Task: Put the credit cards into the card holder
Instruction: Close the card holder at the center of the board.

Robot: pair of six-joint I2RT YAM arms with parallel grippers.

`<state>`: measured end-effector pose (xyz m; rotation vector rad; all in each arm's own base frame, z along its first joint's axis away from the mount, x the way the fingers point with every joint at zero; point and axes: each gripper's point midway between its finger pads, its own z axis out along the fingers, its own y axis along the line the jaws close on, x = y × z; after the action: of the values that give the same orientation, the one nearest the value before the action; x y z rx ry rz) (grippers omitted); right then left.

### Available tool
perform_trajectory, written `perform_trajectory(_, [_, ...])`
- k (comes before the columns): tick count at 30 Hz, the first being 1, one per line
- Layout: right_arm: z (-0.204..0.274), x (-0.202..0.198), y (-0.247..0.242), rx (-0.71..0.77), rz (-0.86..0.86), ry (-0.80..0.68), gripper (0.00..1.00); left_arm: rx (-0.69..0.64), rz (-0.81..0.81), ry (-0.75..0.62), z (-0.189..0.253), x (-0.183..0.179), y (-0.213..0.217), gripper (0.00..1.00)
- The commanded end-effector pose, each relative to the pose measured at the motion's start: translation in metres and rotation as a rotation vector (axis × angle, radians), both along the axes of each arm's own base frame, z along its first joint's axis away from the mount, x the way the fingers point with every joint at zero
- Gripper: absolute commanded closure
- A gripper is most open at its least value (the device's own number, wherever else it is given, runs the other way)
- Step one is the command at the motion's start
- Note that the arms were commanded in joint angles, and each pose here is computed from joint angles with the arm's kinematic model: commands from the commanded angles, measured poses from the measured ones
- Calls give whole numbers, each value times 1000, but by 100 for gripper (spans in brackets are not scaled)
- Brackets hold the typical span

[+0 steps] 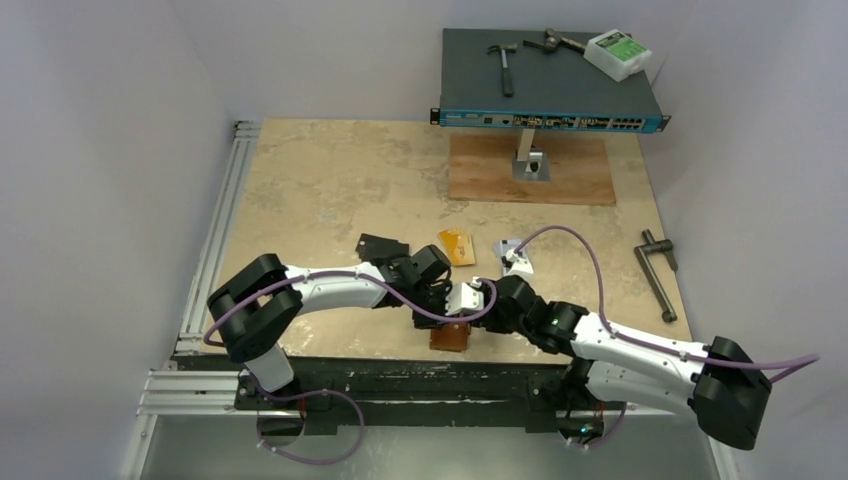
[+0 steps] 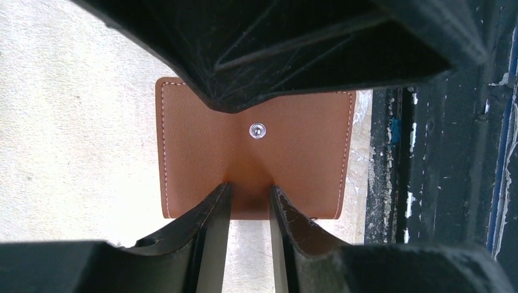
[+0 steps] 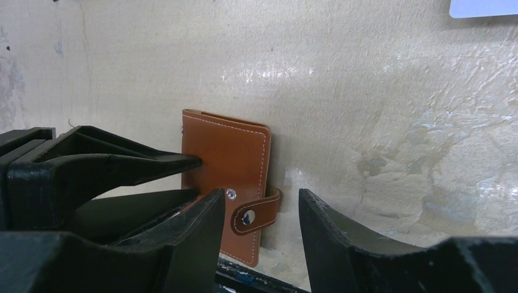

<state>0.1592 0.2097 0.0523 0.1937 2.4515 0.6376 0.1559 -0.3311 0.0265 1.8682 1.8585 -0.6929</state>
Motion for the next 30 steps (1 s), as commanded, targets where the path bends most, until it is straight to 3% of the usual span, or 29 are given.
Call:
perform_trajectory(1, [24, 5, 30, 115, 70, -44, 52, 76, 68, 0, -15, 5, 16, 72])
perform_trajectory(9, [26, -1, 26, 150, 55, -27, 55, -68, 160, -27, 36, 36, 15, 66])
perform_trajectory(11, [30, -1, 25, 149, 58, -33, 55, -93, 174, -62, 55, 45, 21, 58])
perform_trajectory(13, [30, -2, 26, 133, 64, -21, 57, -72, 178, -85, 71, 51, 31, 53])
perform_trajectory(17, [27, -1, 31, 69, 89, 24, 59, 60, 127, -119, 91, 49, 70, 53])
perform_trajectory(21, [25, 0, 33, -66, 132, 90, 59, 96, -110, -299, 120, 37, 106, 51])
perform_trajectory(24, [28, 4, 39, -110, 162, 104, 57, -23, -377, -470, 131, 19, 102, 50])
perform_trajectory(30, [26, 4, 39, -169, 179, 135, 60, -151, -776, -729, 76, -16, 66, 51])
